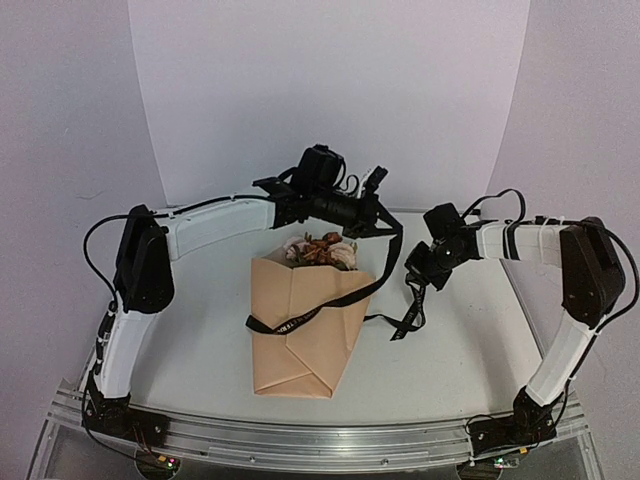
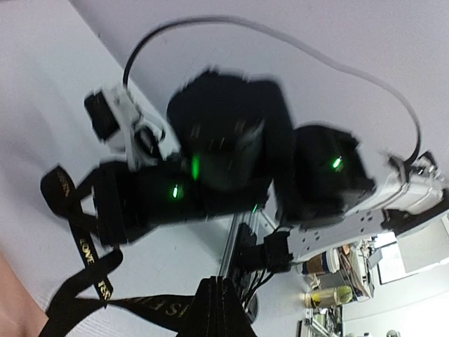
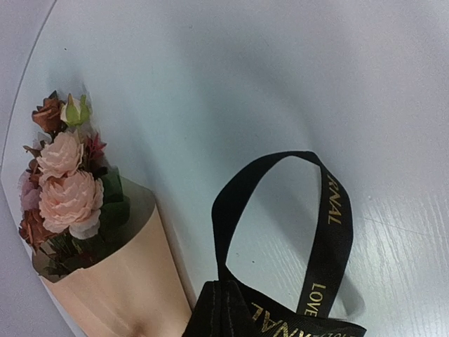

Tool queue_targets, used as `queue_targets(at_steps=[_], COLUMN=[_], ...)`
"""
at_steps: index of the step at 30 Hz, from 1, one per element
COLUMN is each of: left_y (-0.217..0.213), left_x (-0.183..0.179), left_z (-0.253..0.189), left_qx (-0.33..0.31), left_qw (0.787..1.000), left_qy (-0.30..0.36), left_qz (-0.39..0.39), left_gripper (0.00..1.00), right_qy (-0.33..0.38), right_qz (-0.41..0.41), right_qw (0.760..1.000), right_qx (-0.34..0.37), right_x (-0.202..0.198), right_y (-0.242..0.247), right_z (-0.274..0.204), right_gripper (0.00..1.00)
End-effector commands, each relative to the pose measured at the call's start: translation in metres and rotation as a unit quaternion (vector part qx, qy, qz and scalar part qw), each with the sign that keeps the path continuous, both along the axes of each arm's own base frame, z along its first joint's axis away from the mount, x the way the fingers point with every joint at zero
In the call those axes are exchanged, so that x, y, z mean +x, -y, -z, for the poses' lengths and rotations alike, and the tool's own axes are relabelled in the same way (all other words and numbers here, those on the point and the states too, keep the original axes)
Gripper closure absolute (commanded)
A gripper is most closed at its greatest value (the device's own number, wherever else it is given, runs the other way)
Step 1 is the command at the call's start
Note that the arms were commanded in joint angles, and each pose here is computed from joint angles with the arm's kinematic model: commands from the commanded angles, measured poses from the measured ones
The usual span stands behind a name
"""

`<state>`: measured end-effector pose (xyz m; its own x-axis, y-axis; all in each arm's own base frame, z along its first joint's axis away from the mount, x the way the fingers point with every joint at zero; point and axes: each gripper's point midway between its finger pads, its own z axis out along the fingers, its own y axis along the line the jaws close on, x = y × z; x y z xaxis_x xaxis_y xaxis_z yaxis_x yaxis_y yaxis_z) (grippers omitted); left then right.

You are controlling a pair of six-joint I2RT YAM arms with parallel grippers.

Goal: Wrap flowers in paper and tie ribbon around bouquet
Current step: Place the left side of the ribbon on the folded bouquet.

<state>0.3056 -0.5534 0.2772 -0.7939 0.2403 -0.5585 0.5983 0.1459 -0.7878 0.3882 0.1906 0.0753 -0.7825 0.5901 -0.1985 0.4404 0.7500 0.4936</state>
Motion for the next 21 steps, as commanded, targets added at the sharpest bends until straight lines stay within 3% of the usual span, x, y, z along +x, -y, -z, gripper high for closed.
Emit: queue_targets(at_steps=[1, 10, 16, 21], left_y=[-0.012, -0.090, -0.152, -0.196], left_x=[-0.058, -0.080, -0.083, -0.088], left_z=[0.014, 0.081, 0.123, 0.146], left_qx=[0.005, 0.154, 0.255, 0.302], left_qw=[0.998, 0.987, 0.955, 0.928], left_qy=[0.000, -0.020, -0.055, -0.096], left_qz=[0.068, -0.039, -0.137, -0.197], left_gripper=[1.00, 1.00, 1.00, 1.00], right_qy=[0.020, 0.038, 0.068, 0.111], right_qz=[-0.011, -0.028, -0.077, -0.127], right_qw=[1.000, 0.999, 0.993, 0.982], right_qx=[0.021, -0.002, -0.051, -0.088], right_x=[0.023, 0.024, 0.020, 0.006], right_y=[-0.009, -0.010, -0.028, -0.058], right_z=[-0.014, -0.034, -0.063, -0.092], right_gripper=[0.99, 1.00, 1.00, 1.00])
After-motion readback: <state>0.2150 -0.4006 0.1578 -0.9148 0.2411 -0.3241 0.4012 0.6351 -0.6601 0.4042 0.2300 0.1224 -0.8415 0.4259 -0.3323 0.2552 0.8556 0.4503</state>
